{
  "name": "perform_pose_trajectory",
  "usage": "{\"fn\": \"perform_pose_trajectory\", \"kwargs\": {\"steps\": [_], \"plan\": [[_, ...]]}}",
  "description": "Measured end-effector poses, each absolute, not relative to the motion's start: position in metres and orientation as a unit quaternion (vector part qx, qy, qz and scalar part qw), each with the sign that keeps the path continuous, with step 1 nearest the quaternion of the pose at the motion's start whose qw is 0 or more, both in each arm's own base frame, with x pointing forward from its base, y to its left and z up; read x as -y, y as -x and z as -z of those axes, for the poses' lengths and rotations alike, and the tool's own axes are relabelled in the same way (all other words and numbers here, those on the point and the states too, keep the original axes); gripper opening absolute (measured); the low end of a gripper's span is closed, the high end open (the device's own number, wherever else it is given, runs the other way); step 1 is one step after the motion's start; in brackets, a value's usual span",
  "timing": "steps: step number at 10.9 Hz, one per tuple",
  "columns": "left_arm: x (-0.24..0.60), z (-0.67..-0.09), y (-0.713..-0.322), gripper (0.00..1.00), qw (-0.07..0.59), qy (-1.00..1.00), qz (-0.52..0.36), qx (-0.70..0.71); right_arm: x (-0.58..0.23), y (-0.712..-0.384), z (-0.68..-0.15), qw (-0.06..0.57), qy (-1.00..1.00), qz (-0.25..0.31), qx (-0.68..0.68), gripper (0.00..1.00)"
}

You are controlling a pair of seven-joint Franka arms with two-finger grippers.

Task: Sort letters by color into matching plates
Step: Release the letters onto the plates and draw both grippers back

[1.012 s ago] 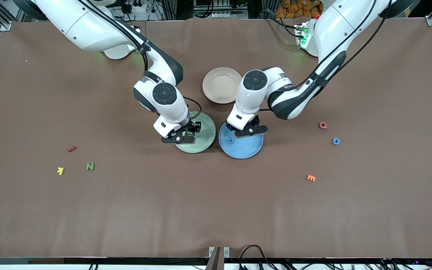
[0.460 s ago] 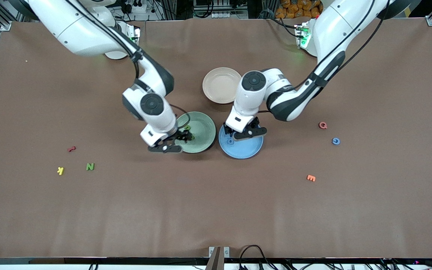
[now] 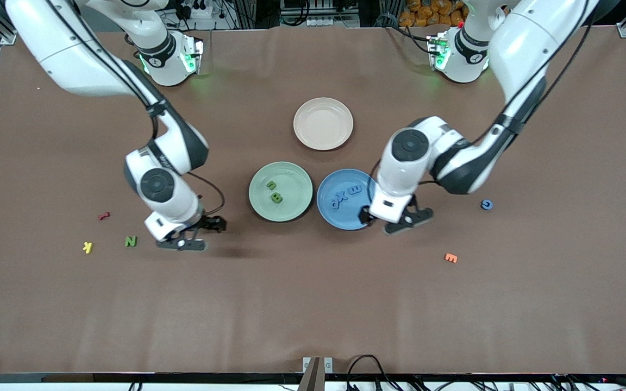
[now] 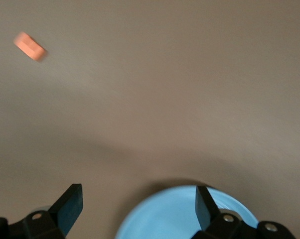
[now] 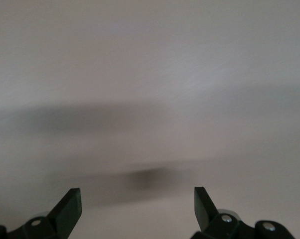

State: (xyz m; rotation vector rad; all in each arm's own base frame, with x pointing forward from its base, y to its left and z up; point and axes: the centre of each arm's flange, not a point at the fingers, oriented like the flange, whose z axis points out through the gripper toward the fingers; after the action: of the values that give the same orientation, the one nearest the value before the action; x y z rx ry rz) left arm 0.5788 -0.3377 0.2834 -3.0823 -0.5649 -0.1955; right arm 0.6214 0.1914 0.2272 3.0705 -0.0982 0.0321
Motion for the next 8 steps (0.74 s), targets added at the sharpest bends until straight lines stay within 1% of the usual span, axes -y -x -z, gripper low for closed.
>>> {"fn": "perform_pose_trajectory", "kwargs": {"steps": [2, 4, 6, 8], "plan": [[0.294, -0.287, -0.601, 1.00, 0.033, 0.982, 0.052, 0.177, -0.145, -0.635, -0.224, 0.049, -0.998, -0.010, 0.023, 1.00], [0.255, -0.290, -0.616, 1.00, 0.047, 0.983, 0.046, 0.169, -0.115, -0.641, -0.222, 0.055, -0.998, -0.006, 0.003, 1.00], [0.222, -0.294, -0.629, 1.00, 0.051, 0.983, 0.046, 0.167, -0.089, -0.647, -0.223, 0.054, -0.998, -0.009, -0.034, 1.00], [0.191, -0.299, -0.635, 1.00, 0.071, 0.985, 0.035, 0.156, -0.067, -0.651, -0.224, 0.053, -0.997, -0.011, -0.061, 1.00]]}}
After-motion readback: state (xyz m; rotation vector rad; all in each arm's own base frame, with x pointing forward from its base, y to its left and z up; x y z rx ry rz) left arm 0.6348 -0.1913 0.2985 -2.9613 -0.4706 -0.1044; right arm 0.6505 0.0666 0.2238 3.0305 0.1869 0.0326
